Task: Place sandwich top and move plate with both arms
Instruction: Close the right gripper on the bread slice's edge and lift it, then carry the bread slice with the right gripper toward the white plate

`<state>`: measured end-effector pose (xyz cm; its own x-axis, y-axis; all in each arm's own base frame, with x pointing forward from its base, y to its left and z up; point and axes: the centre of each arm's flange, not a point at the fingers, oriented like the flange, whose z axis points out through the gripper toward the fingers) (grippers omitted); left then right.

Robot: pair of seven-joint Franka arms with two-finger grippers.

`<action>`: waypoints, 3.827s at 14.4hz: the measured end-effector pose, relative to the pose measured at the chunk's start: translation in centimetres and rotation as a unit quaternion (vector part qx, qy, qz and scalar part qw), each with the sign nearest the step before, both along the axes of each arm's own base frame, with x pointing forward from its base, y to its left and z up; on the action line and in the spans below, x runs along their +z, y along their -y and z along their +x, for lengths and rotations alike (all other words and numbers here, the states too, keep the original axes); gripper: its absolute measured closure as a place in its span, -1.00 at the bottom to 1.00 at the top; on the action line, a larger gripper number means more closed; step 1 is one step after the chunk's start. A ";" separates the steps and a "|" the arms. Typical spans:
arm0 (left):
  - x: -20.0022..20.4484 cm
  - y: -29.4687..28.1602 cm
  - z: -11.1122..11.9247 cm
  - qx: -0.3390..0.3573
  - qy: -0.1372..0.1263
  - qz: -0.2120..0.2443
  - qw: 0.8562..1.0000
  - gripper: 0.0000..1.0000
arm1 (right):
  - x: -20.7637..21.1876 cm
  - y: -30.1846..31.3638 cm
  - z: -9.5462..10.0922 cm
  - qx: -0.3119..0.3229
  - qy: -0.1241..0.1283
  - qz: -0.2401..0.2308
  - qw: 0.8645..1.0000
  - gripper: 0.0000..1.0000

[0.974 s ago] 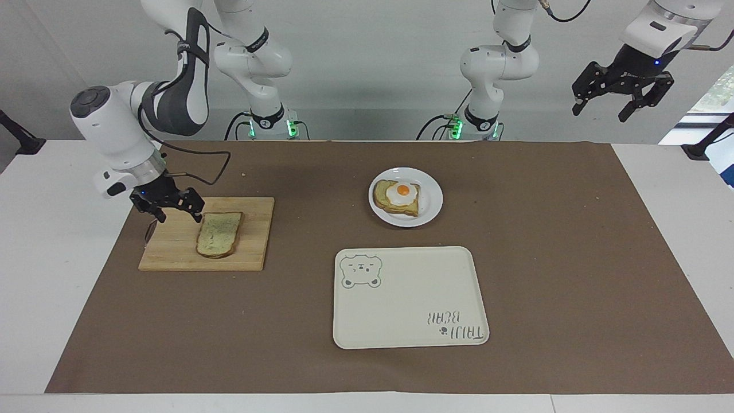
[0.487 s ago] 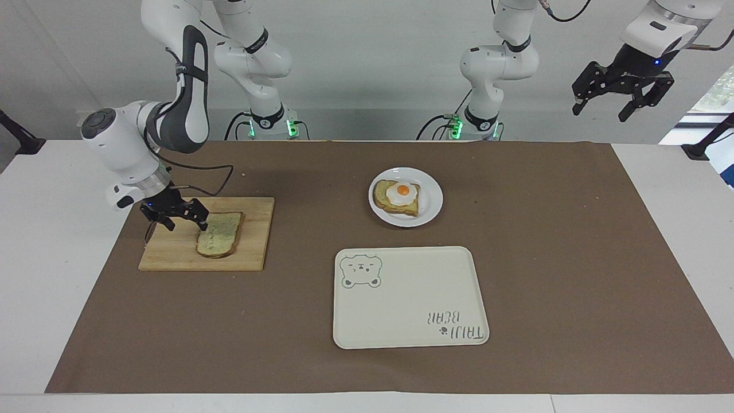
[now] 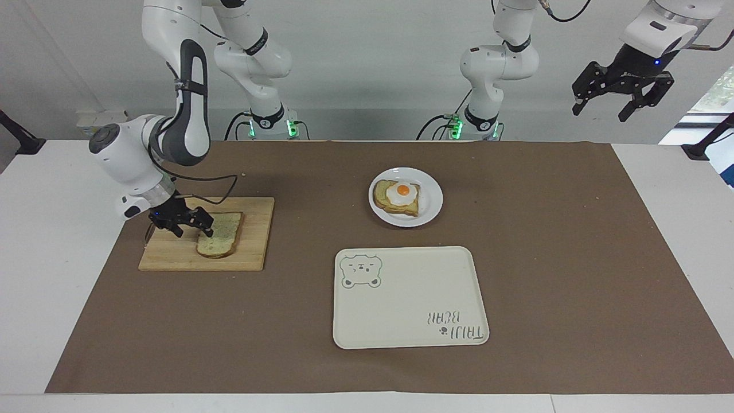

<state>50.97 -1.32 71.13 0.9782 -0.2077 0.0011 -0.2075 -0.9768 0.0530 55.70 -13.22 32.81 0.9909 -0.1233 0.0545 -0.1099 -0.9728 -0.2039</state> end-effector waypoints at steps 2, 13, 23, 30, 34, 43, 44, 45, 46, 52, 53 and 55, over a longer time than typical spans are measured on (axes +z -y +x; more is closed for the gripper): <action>0.0 0.0 0.0 0.000 0.000 0.000 1.000 -1.00 | -0.9 0.6 -0.1 0.000 -0.003 0.003 1.000 -1.00; 0.0 0.0 0.0 0.000 0.000 0.000 1.000 -1.00 | -1.8 0.2 -0.3 -0.011 -0.008 0.009 1.000 0.66; 0.0 0.0 0.0 0.000 0.000 0.000 1.000 -1.00 | -0.7 -0.1 0.5 -0.008 0.000 0.008 1.000 0.85; 0.0 0.0 0.0 0.000 0.000 0.000 1.000 -1.00 | 6.7 -1.0 1.4 0.021 -0.006 0.035 0.999 0.85; 0.0 0.0 0.0 0.000 0.000 0.000 1.000 -1.00 | 10.1 -2.0 0.6 0.044 -0.037 0.059 0.997 0.85; 0.0 0.0 0.0 0.000 0.000 0.000 1.000 -1.00 | 11.8 -7.0 0.7 0.009 -0.085 0.144 0.986 0.85; 0.0 0.0 0.0 0.000 0.000 0.000 1.000 -1.00 | 11.9 -8.9 0.9 0.004 -0.092 0.151 0.984 0.85; 0.0 0.0 0.0 0.000 0.000 0.000 1.000 -1.00 | 12.0 -10.9 1.0 0.000 -0.100 0.155 0.983 0.85; 0.0 0.0 0.0 0.000 0.000 0.000 1.000 -1.00 | 12.0 -12.8 1.1 0.001 -0.107 0.155 0.982 0.85; 0.0 0.0 0.0 0.000 0.000 0.000 1.000 -1.00 | 11.7 -21.7 0.8 0.009 -0.138 0.161 0.977 0.85; 0.0 0.0 0.0 0.000 0.000 0.000 1.000 -1.00 | 11.5 -22.7 0.7 0.015 -0.140 0.163 0.977 0.85; 0.0 0.0 0.0 0.000 0.000 0.000 1.000 -1.00 | 11.2 -25.5 0.4 0.029 -0.146 0.174 0.973 0.85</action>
